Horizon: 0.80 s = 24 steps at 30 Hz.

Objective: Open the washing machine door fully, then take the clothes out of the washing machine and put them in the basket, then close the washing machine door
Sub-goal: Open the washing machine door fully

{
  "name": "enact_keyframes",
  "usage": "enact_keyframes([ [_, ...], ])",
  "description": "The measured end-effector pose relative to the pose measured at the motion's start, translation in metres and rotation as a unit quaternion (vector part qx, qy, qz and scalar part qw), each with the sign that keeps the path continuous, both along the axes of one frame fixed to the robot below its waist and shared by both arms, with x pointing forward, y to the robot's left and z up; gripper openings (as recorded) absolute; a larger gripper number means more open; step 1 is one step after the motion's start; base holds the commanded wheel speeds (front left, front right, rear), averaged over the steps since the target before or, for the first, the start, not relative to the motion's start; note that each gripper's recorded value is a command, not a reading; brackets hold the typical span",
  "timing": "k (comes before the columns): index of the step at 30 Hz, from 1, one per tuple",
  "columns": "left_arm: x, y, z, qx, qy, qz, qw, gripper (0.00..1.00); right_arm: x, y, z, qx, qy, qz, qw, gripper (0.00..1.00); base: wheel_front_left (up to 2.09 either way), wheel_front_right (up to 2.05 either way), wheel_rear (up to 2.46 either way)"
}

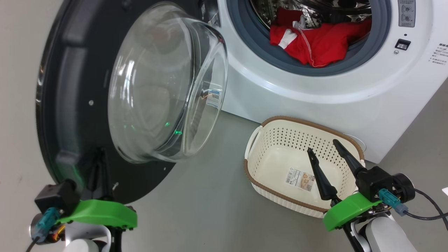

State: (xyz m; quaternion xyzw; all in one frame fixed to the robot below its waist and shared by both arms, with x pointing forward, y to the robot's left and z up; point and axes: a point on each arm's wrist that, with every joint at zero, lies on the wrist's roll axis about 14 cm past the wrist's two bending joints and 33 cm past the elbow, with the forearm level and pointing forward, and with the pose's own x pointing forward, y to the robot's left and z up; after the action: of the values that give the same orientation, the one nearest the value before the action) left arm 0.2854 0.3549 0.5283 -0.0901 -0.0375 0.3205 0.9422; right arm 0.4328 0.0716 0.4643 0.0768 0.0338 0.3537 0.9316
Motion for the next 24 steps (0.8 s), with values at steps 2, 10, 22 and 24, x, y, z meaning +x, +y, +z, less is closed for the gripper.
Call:
enact_keyframes([
  [2, -0.001, 0.005, 0.001, 0.005, -0.004, 0.008, 1.000, 0.00, 0.000, 0.000, -0.001, -0.001, 0.001, 0.000, 1.000, 1.00, 0.00, 0.00, 0.00],
  [10, 0.001, 0.027, 0.003, 0.009, -0.016, 0.034, 0.999, 0.00, 0.001, -0.003, -0.009, -0.010, 0.005, 0.002, 1.000, 1.00, 0.00, 0.00, 0.00],
  [22, -0.001, 0.058, 0.000, 0.020, -0.001, 0.072, 0.997, 0.00, 0.010, -0.007, -0.017, -0.023, 0.010, 0.004, 1.000, 1.00, 0.00, 0.00, 0.00],
  [24, 0.000, 0.063, 0.000, 0.021, 0.003, 0.075, 0.997, 0.00, 0.011, -0.008, -0.019, -0.025, 0.014, 0.004, 1.000, 1.00, 0.00, 0.00, 0.00],
])
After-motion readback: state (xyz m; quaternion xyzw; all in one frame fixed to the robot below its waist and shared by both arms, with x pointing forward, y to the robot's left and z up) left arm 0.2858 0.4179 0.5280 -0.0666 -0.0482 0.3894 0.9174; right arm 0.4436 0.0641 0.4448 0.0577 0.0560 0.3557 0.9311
